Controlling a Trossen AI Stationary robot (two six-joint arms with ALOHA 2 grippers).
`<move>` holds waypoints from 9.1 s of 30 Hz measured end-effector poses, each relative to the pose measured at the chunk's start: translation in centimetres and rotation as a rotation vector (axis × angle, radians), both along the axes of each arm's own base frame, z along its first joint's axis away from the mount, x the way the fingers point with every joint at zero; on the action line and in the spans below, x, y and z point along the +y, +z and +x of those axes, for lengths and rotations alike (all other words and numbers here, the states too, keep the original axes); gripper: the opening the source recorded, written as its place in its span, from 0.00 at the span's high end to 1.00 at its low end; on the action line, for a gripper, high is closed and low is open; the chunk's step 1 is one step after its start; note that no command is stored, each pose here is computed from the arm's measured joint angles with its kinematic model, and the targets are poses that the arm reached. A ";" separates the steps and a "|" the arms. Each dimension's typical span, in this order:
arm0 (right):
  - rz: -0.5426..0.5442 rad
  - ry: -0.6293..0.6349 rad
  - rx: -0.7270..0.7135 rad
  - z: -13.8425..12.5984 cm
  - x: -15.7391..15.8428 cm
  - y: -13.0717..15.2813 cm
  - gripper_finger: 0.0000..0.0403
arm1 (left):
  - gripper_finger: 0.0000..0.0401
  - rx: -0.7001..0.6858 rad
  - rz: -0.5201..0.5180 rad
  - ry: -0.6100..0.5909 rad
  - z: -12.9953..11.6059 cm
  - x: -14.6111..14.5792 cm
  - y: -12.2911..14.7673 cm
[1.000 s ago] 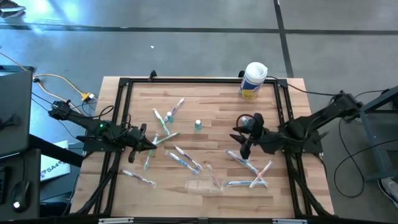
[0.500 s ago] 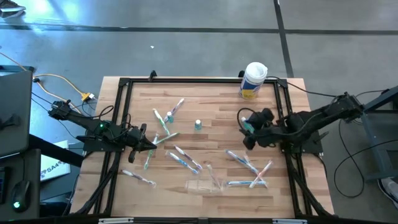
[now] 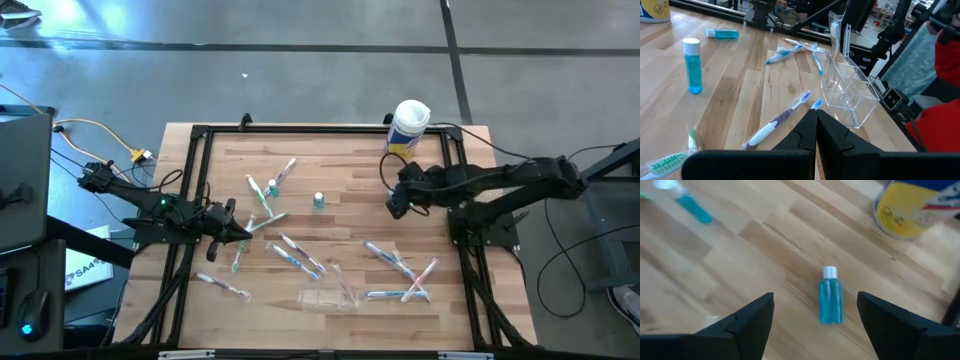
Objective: Pick & Place toothbrushing station
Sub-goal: Put the mouthwash into the transparent organizer
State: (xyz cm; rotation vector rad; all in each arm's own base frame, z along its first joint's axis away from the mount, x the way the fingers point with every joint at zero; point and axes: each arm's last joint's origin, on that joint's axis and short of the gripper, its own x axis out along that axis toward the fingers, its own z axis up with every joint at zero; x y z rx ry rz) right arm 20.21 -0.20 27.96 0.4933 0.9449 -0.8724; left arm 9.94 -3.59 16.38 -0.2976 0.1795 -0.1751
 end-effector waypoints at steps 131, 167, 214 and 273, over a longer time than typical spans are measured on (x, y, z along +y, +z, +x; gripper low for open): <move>0.087 0.372 -0.192 3.3 4.9 0.0 0.76 | 0.99 -0.091 0.012 -0.033 0.1 -0.1 0.7; -0.261 0.946 -0.935 5.3 10.9 7.4 0.97 | 0.30 -0.511 0.073 -0.047 0.5 -0.5 4.7; -0.185 1.272 -1.017 6.7 14.6 5.8 0.86 | 0.30 0.464 0.665 -0.193 14.5 -5.4 8.3; -0.113 1.389 -0.904 5.7 17.6 3.9 0.78 | 0.30 0.577 0.516 -0.554 22.2 0.5 -3.5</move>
